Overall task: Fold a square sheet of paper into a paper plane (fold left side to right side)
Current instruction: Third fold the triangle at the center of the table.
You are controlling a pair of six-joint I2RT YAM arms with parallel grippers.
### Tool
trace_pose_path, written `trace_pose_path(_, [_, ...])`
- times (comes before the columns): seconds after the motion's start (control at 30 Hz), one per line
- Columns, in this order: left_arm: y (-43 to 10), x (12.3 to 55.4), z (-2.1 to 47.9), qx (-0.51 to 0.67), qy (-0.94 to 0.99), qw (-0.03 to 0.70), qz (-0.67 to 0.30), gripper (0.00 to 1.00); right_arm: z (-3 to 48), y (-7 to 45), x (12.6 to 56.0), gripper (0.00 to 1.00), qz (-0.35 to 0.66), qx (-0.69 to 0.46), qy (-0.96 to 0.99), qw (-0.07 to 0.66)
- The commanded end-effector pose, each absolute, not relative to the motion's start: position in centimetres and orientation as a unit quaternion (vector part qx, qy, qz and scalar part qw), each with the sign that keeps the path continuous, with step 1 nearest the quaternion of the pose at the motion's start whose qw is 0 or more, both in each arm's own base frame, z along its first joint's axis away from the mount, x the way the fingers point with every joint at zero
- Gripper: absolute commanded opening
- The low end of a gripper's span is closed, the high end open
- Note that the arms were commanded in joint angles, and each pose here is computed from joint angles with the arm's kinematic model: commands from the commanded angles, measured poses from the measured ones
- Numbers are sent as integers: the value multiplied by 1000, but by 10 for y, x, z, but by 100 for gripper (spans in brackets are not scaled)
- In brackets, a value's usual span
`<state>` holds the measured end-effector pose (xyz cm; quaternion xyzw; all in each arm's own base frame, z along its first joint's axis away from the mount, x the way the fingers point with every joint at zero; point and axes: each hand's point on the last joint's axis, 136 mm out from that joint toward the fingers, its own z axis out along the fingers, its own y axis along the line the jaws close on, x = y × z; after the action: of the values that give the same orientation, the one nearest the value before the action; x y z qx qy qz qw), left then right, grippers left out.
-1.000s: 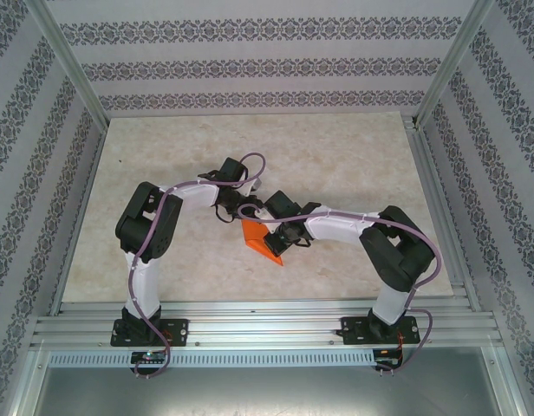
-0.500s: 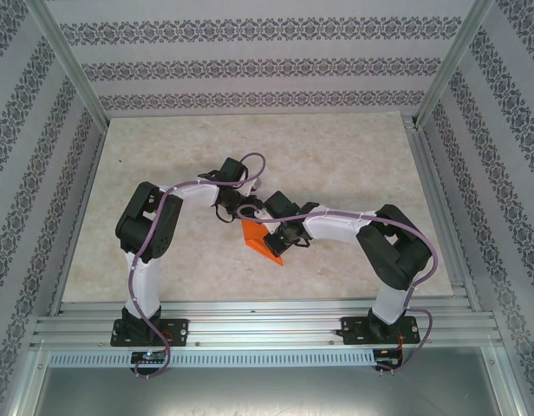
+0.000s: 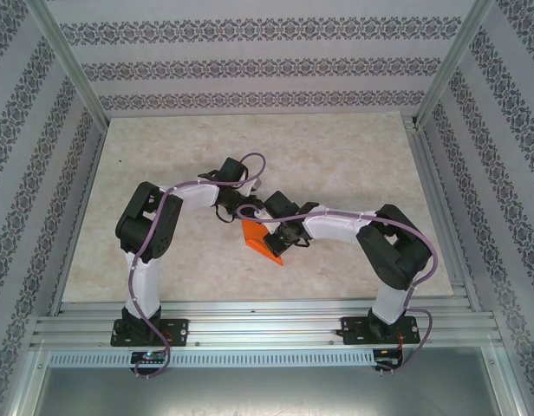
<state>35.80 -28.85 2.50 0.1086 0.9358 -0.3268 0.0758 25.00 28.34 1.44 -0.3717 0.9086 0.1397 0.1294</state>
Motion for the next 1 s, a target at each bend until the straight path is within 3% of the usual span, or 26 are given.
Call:
trace_pose_path(0.0, [-285,348,3,115,947,54,-295,30,21,276,258,0,128,-358,914,143])
trace_pose_path(0.77, [-286,348,5,115,947,56,-296,30,10,269,255,0,118,-353,919,127])
trace_pose_path(0.97, [-287,349,13,116,945,62,-301,35,-4,268,249,0,114,-356,922,105])
